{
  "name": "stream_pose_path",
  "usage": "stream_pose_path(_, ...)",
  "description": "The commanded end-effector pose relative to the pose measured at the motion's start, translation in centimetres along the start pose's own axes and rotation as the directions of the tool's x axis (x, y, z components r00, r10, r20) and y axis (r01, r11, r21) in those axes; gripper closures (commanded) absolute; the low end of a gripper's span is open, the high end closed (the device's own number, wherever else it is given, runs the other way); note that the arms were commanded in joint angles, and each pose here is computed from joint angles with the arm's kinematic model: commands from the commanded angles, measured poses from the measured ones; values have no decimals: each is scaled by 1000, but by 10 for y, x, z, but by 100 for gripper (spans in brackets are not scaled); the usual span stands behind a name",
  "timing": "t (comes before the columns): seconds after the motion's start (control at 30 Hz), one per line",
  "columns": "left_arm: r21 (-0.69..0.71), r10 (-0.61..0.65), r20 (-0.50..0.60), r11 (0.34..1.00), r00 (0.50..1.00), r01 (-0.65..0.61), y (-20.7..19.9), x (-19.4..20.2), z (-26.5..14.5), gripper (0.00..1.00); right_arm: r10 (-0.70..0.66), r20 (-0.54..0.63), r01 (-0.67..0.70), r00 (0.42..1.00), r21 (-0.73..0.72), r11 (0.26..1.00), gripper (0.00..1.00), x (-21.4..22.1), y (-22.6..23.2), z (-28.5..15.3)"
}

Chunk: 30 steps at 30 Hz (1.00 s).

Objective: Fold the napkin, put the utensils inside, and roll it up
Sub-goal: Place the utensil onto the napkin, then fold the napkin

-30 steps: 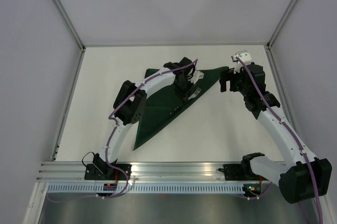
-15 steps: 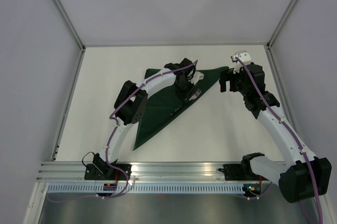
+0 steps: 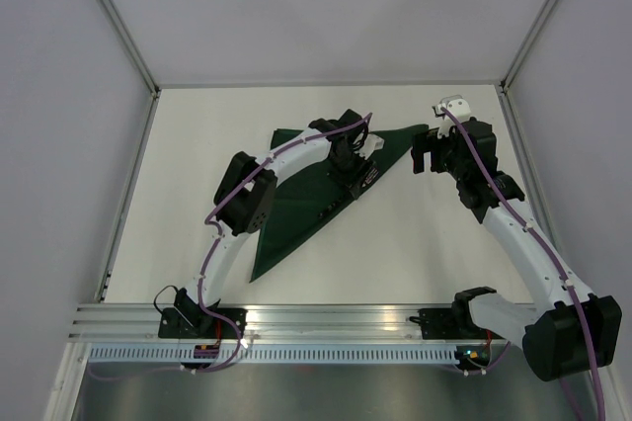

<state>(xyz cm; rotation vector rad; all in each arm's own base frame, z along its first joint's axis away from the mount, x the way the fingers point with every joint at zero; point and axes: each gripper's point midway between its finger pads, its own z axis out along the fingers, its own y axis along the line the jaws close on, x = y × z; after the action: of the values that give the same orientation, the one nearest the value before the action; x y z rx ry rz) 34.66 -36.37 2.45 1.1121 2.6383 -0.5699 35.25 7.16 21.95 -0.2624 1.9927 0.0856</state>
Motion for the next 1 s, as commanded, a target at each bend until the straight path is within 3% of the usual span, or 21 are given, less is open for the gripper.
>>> stream_pose_path(0.0,5,-5,99,1000,995,5,-13,-25,-30,41,-7,-2,7,1000,-1,1000,2,0,1,2)
stream_pose_path(0.1,8,-9,147,1000,989,8,-19,-35,-46,35,-7,-4,7,1000,-1,1000,2,0,1,3)
stream_pose_path(0.3,21,-8,208,1000,978,3,-29,-46,-70,34,-6,-3,6,1000,-3,1000,2,1,1,3)
stream_pose_path(0.47,-39,-27,347,998,937,43,-28,-64,-126,32,-4,-1,4,1000,-62,998,2,-1,11,-1)
stream_pose_path(0.5,-67,-66,369,993,927,97,-17,-64,-138,32,0,-1,0,1000,-84,996,2,-2,15,-2)
stream_pose_path(0.67,-97,-201,570,946,797,308,9,-55,-247,33,-24,-24,17,999,-236,972,9,-4,56,-6)
stream_pose_path(0.77,-147,-191,638,920,746,362,15,-37,-288,32,-156,-46,138,987,-263,955,12,11,95,0)
stream_pose_path(0.8,-158,-171,685,914,708,374,9,-28,-320,31,-222,-37,197,974,-342,919,13,19,131,-7)
stream_pose_path(0.97,-193,-158,773,864,614,465,5,12,-383,29,-469,15,425,883,-450,786,16,61,222,-18)
